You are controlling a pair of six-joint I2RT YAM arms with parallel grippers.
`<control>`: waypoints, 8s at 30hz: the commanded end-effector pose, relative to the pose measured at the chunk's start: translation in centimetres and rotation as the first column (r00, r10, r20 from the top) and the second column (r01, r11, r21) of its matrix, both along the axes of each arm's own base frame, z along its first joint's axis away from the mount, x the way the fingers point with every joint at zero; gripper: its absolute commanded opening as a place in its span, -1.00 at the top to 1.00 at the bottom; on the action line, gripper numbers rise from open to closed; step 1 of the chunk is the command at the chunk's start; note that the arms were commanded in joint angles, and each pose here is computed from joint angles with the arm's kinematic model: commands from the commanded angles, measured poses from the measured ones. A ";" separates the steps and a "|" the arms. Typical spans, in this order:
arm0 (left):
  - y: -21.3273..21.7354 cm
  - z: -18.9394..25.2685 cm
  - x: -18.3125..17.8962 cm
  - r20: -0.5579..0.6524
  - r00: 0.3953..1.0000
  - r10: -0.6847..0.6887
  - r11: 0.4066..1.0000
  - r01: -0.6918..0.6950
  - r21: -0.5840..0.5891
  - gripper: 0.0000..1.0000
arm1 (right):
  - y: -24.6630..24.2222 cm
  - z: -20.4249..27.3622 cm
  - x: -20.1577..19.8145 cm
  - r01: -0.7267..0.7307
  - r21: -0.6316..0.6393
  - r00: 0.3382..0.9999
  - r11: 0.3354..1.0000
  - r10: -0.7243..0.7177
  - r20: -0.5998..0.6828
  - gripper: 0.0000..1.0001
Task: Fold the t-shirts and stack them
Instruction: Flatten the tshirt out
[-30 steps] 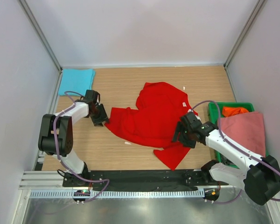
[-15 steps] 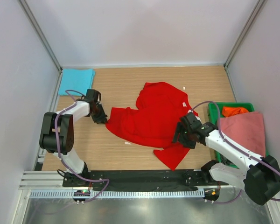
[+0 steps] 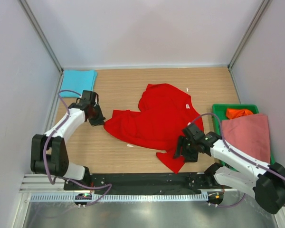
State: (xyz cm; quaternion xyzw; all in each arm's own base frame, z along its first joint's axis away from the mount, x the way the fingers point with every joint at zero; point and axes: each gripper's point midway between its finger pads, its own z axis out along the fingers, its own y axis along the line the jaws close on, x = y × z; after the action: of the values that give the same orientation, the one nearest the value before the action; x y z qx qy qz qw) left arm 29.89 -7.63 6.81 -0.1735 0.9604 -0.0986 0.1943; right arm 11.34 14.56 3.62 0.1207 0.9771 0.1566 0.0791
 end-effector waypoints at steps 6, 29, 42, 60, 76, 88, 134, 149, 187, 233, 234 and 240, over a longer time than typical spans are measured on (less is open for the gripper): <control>0.1 1.1 -3.6 0.009 1.000 0.009 1.000 -0.009 -0.026 1.00 | 1.1 -0.9 -4.2 0.073 0.107 0.991 0.992 -0.060 -0.117 -0.04; -0.9 3.1 -4.5 0.061 0.998 0.004 0.997 0.001 -0.081 1.00 | 0.7 -3.3 -4.9 0.360 -0.082 0.902 0.929 -0.369 -0.224 0.13; -0.7 3.8 -5.3 0.089 0.996 -0.003 0.996 0.011 -0.083 1.00 | 0.9 -4.1 -4.1 0.488 -0.021 0.856 0.873 -0.482 -0.188 0.97; 1.0 11.1 -4.3 0.237 0.971 0.020 1.000 -0.018 -0.010 1.00 | -1.9 14.8 7.1 0.357 0.211 0.730 0.910 -0.413 0.544 0.98; 2.3 34.5 4.6 0.663 0.741 0.108 0.992 -0.126 -0.020 1.00 | -7.7 47.2 12.2 0.372 0.188 0.177 0.909 -0.269 0.947 0.98; 3.1 48.4 -0.4 0.901 0.411 0.136 0.990 -0.089 -0.109 1.00 | -12.0 62.4 5.9 0.150 0.231 -0.192 0.961 -0.201 0.961 0.97; 2.2 56.6 -5.5 0.989 0.112 0.100 0.993 0.046 -0.106 1.00 | -8.9 68.3 3.4 -0.072 0.139 -0.385 0.988 -0.156 0.910 0.97; 4.1 61.6 -14.6 0.989 -0.099 0.107 0.994 0.042 -0.103 1.00 | -9.9 70.9 -3.4 -0.411 0.310 -0.347 0.858 -0.461 0.817 0.97; 0.2 26.4 27.3 0.768 0.638 0.060 0.990 0.060 -0.128 1.00 | -3.8 40.7 38.7 0.193 -0.132 0.141 0.972 0.106 0.984 0.97; 1.4 41.2 12.7 0.942 0.334 0.005 0.998 0.058 -0.025 1.00 | -3.2 53.7 25.8 0.067 0.075 -0.183 0.995 -0.061 0.981 0.98; 1.2 39.3 13.5 0.931 0.364 -0.011 0.998 0.067 -0.014 1.00 | -2.6 49.5 27.7 0.074 0.051 -0.115 0.996 -0.042 0.992 0.98; 0.7 22.3 18.8 0.794 0.607 -0.028 0.996 0.088 -0.032 1.00 | -1.9 35.1 33.4 0.114 -0.020 0.095 0.993 0.010 0.995 0.98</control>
State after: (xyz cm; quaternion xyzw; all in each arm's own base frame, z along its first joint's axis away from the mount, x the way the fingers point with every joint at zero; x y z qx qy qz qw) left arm 46.99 -6.62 26.75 -0.1142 0.8195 -0.1846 0.5303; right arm 44.10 13.77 34.50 -0.0075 0.7417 0.1478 0.6542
